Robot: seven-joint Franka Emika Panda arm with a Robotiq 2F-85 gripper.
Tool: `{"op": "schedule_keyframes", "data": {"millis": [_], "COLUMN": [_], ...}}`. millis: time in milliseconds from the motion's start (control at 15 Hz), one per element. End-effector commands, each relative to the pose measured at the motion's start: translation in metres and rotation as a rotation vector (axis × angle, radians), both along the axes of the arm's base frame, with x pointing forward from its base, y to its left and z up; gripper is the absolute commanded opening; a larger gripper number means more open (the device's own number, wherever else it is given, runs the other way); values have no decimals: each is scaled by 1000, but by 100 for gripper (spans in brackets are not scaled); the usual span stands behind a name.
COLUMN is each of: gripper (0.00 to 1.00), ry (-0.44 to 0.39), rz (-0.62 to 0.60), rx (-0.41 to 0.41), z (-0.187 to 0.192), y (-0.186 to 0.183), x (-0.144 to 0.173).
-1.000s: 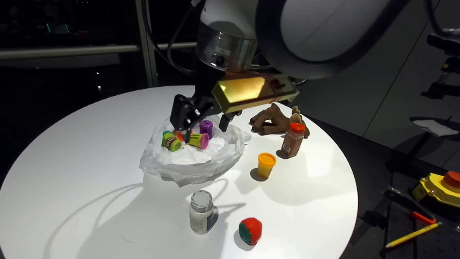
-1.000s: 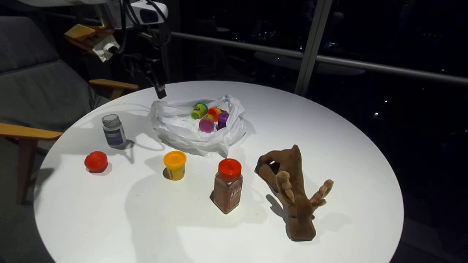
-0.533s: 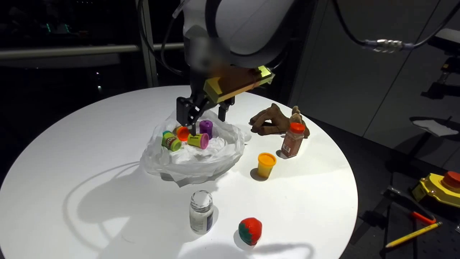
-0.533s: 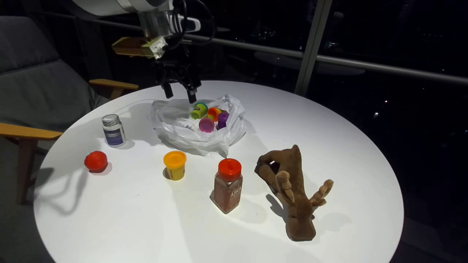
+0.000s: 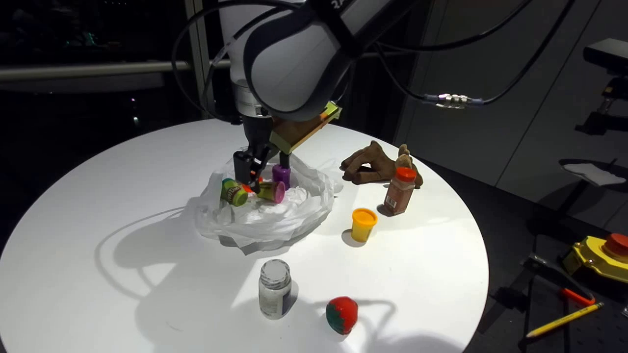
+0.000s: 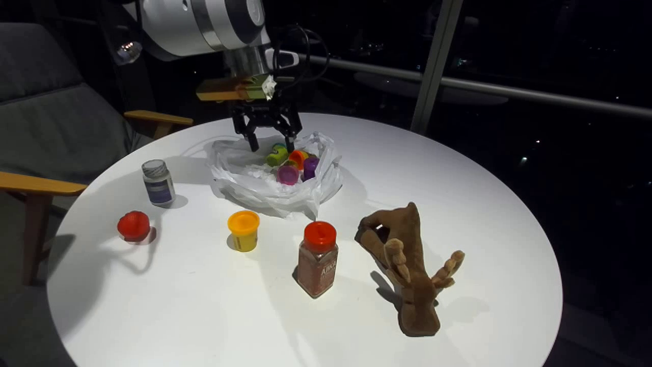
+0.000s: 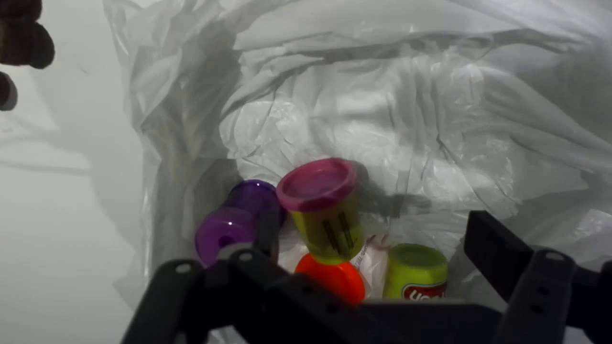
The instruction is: Pick up the objects from the plastic bag and put them on the table.
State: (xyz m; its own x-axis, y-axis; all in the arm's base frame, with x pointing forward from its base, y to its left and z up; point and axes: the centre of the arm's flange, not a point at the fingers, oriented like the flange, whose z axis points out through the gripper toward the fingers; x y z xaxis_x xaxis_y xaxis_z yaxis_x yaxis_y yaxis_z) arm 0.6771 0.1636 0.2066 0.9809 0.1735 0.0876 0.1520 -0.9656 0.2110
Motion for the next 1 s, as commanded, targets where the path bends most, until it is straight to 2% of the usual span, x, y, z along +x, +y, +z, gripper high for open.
{"op": "schedule_keyframes", "data": {"millis": [0, 467, 667, 933], "gripper": [100, 100, 100, 100], "ry": [-4, 36, 45, 86], "rz": [86, 181, 183, 169], "rx": [-6, -15, -39, -27], "z": [-11, -31, -33, -36], "y": [9, 11, 1, -13], "x": [34, 57, 64, 67]}}
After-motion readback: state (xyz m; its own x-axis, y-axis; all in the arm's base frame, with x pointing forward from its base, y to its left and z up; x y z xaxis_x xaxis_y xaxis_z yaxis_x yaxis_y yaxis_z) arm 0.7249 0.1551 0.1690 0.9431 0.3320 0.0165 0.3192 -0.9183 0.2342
